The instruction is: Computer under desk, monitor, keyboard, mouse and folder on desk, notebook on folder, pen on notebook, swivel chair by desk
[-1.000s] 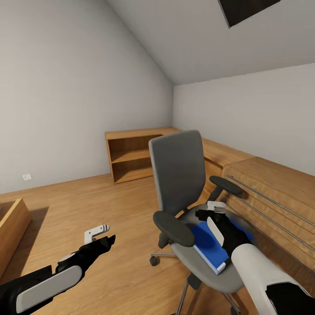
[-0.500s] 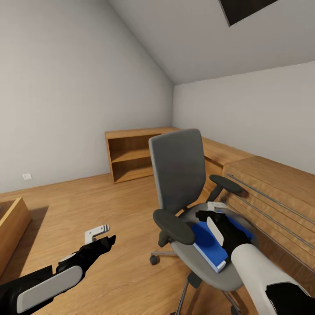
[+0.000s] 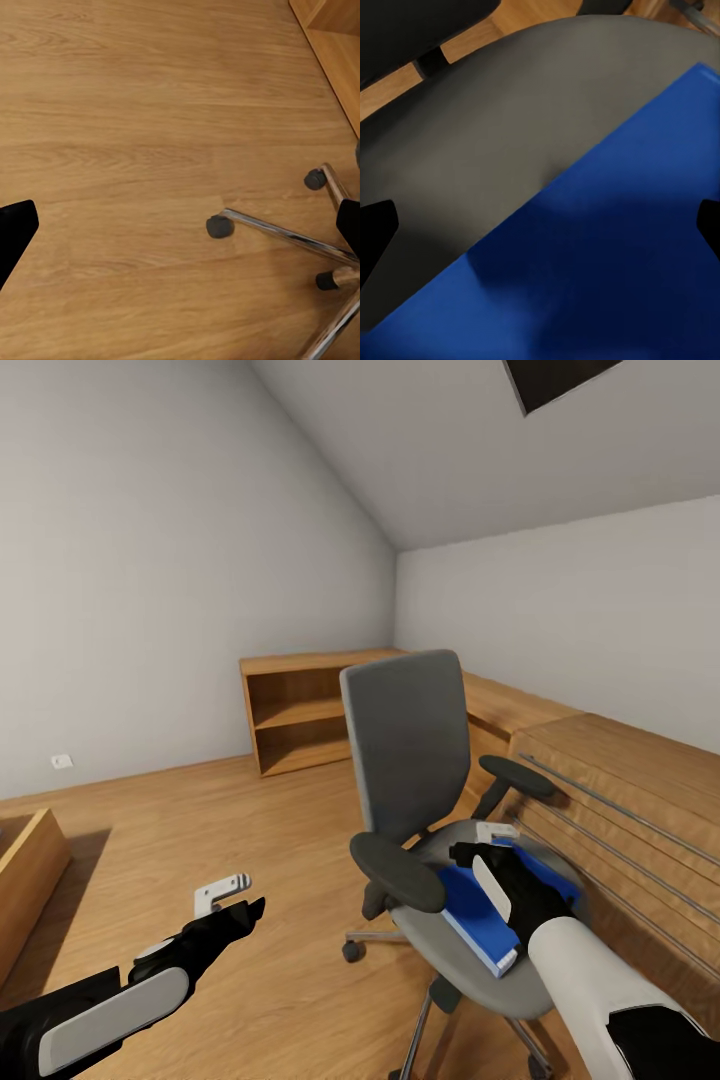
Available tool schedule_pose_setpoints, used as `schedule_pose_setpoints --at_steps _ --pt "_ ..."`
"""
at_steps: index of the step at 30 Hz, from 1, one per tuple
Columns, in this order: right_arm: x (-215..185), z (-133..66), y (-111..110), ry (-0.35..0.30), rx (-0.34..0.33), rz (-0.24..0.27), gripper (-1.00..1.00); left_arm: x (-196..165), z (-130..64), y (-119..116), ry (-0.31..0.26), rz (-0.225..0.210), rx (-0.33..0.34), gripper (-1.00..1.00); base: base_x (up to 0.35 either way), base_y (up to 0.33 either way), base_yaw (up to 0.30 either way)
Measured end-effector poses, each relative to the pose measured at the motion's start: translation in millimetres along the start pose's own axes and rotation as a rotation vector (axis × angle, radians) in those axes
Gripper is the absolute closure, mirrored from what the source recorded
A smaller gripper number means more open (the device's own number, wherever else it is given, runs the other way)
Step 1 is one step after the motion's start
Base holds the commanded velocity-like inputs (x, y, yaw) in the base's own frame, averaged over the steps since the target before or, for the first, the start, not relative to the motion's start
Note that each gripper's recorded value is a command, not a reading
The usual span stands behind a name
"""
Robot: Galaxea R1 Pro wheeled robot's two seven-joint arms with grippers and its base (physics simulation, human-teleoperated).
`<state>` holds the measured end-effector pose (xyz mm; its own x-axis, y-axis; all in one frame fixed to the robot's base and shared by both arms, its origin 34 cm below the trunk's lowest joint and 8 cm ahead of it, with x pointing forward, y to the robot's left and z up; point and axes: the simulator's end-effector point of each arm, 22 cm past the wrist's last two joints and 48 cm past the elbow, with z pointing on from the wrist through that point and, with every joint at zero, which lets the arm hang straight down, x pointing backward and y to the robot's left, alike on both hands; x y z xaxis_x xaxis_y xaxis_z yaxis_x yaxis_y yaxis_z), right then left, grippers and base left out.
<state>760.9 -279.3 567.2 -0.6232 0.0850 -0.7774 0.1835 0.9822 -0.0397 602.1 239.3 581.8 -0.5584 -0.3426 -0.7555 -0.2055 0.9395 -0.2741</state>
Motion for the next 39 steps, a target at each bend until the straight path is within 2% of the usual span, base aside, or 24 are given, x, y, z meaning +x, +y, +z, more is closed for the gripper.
schedule_pose_setpoints --at_steps 14,39 --pt "20 9.3 1 -0.002 0.0 -0.004 -1.0 20 8.6 7 0.0 0.0 -0.001 -1.0 0.0 0.0 0.0" --pt "20 10.3 2 -0.017 -0.001 -0.006 -1.0 26 11.4 10 0.0 -0.001 -0.001 -1.0 0.0 0.0 0.0"
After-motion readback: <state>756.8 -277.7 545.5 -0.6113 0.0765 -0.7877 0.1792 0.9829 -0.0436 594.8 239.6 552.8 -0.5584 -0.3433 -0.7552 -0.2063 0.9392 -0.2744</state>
